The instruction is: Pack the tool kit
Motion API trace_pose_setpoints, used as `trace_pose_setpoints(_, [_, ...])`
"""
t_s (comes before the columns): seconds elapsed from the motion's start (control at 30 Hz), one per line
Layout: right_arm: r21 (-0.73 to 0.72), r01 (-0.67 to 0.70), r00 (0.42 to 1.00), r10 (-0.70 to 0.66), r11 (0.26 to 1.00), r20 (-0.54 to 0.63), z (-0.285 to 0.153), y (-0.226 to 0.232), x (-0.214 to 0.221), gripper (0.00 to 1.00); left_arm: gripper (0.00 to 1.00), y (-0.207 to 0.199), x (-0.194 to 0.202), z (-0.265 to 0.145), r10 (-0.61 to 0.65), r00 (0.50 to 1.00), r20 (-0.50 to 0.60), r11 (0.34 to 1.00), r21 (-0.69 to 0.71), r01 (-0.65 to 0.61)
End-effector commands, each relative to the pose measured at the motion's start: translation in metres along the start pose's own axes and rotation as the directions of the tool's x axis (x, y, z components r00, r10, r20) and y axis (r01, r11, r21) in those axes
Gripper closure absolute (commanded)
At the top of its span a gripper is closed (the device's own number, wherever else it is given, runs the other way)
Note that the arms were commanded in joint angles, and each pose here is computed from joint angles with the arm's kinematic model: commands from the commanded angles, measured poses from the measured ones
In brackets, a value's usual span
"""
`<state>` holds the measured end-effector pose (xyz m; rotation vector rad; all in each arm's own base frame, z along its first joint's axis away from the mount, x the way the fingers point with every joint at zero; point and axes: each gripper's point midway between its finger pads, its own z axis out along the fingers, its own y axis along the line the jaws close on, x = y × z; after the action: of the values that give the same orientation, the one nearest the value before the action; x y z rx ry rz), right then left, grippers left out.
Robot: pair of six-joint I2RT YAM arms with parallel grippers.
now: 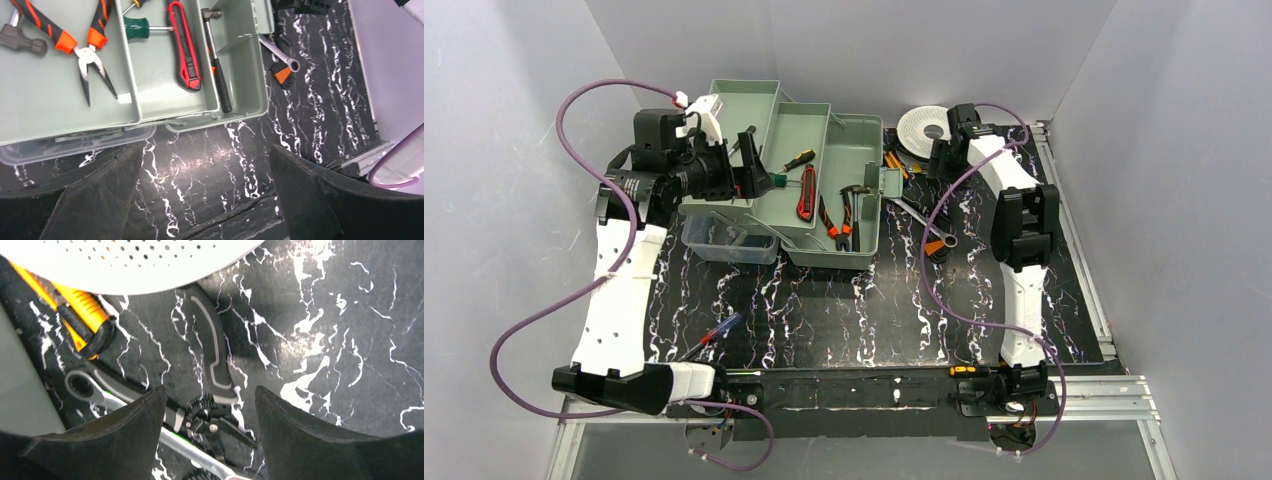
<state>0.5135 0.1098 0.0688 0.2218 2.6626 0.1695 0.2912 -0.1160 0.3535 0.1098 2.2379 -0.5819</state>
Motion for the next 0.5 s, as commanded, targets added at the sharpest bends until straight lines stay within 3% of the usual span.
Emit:
trace_pose_setpoints(0.0, [0.048, -0.031, 0.999, 0.031, 0.998, 0.015, 0.012, -0.002, -0.011, 0.28, 0.02, 0.010, 0.009, -0.010, 0.054, 0.998, -0.022, 0.997, -0.055, -0.055])
trace_pose_setpoints(0.1, [0.121, -0.027, 0.999, 0.030, 0.992, -0.024, 0.027, -0.011, -0.001, 0.31, 0.02, 0.012, 0.011, -0.014, 0.049, 0.999, -0.009, 0.996, -0.070, -0.049])
trace_pose_setpoints(0.2, [0.193, -0.019, 0.997, 0.034, 0.981, -0.073, 0.034, -0.023, 0.014, 0.40, 0.02, 0.015, 0.013, -0.014, 0.043, 0.999, -0.003, 0.995, -0.086, -0.043])
trace_pose_setpoints(0.37, [0.197, -0.017, 0.995, 0.037, 0.980, -0.098, 0.021, -0.027, 0.028, 0.84, 0.02, 0.017, 0.006, -0.008, 0.046, 0.999, 0.019, 0.995, -0.092, -0.044])
trace_pose_setpoints(0.47, [0.160, -0.018, 0.995, 0.034, 0.987, -0.095, 0.004, -0.021, 0.029, 0.94, 0.02, 0.018, -0.001, -0.001, 0.048, 0.998, 0.050, 0.995, -0.089, -0.044])
